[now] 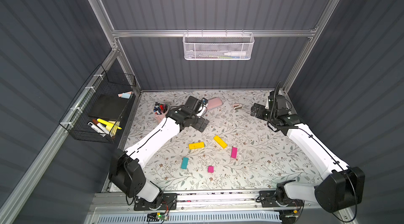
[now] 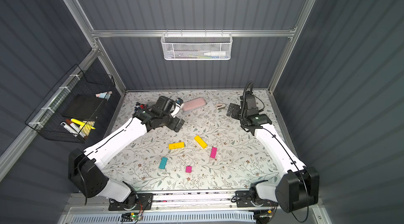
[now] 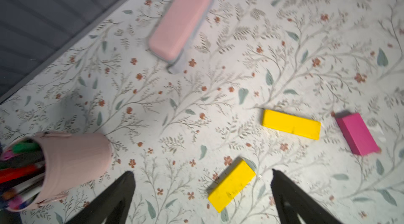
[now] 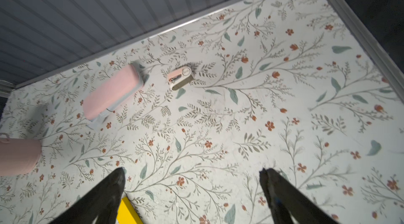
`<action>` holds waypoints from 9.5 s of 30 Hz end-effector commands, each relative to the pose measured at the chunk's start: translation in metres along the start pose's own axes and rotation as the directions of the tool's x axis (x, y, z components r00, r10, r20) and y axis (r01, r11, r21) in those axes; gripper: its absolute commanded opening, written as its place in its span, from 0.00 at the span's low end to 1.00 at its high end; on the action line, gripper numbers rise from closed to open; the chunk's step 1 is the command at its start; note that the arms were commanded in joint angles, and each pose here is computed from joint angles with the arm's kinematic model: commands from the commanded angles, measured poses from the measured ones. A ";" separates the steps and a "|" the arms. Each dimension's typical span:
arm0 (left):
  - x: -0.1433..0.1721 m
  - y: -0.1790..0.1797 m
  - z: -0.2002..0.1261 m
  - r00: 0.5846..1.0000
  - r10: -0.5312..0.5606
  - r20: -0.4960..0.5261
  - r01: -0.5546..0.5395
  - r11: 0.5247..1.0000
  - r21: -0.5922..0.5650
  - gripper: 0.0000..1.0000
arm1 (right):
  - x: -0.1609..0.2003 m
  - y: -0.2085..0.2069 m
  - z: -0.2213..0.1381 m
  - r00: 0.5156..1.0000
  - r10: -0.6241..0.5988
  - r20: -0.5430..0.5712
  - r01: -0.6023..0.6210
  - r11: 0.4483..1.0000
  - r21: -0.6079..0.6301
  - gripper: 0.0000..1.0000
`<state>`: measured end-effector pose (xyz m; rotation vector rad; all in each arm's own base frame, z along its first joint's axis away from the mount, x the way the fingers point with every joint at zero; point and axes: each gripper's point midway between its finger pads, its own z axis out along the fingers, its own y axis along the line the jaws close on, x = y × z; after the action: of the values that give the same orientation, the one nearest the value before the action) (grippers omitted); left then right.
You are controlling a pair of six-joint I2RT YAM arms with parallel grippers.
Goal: Assemble the letter v with building blocks
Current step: Pick up the building block from the center of the board, then place the building block at the center of the board, then pick up the building block from the center of the board.
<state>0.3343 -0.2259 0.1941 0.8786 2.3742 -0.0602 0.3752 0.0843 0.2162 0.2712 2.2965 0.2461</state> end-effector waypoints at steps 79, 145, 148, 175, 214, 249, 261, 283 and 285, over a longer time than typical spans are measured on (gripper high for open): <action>0.141 -0.016 0.102 0.866 0.085 -0.493 -0.067 0.996 0.054 0.49 | 0.108 -0.060 0.022 0.925 0.165 -0.342 -0.105 0.976 0.189 0.99; 0.098 -0.001 0.126 0.489 -0.853 -0.184 0.824 0.520 -0.223 0.11 | 0.108 -0.055 0.041 0.907 0.080 -0.412 -0.001 0.982 0.188 0.99; 0.097 -0.001 0.127 0.473 -0.860 -0.188 0.835 0.506 -0.214 0.11 | 0.110 -0.053 0.043 0.904 0.074 -0.420 0.005 0.983 0.185 0.99; 0.115 -0.003 0.139 0.473 -0.847 -0.243 0.805 0.527 -0.271 0.32 | 0.112 -0.045 0.049 0.898 0.061 -0.436 0.015 0.986 0.167 0.99; 0.159 -0.017 -0.004 0.644 -0.692 -0.327 0.609 0.722 -0.328 1.00 | 0.117 -0.035 0.051 0.894 0.029 -0.446 0.043 0.988 0.151 0.99; 0.245 -0.047 0.034 0.554 -0.741 -0.379 0.663 0.668 -0.339 0.93 | 0.118 -0.033 0.046 0.899 0.021 -0.438 0.058 0.984 0.166 0.99; 0.249 -0.046 0.039 0.559 -0.731 -0.392 0.645 0.680 -0.348 0.77 | 0.121 -0.034 0.047 0.894 0.018 -0.447 0.067 0.982 0.175 0.99; 0.246 -0.047 0.048 0.579 -0.713 -0.394 0.630 0.699 -0.338 0.24 | 0.117 -0.035 0.045 0.897 0.015 -0.441 0.076 0.979 0.189 0.99; 0.243 -0.047 0.047 0.582 -0.714 -0.389 0.634 0.698 -0.333 0.19 | 0.116 -0.035 0.045 0.899 0.016 -0.439 0.075 0.979 0.189 0.99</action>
<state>0.1884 -0.1381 0.0170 -0.2171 3.0040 0.0075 0.3255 0.0877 0.0899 0.2970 2.7832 0.0833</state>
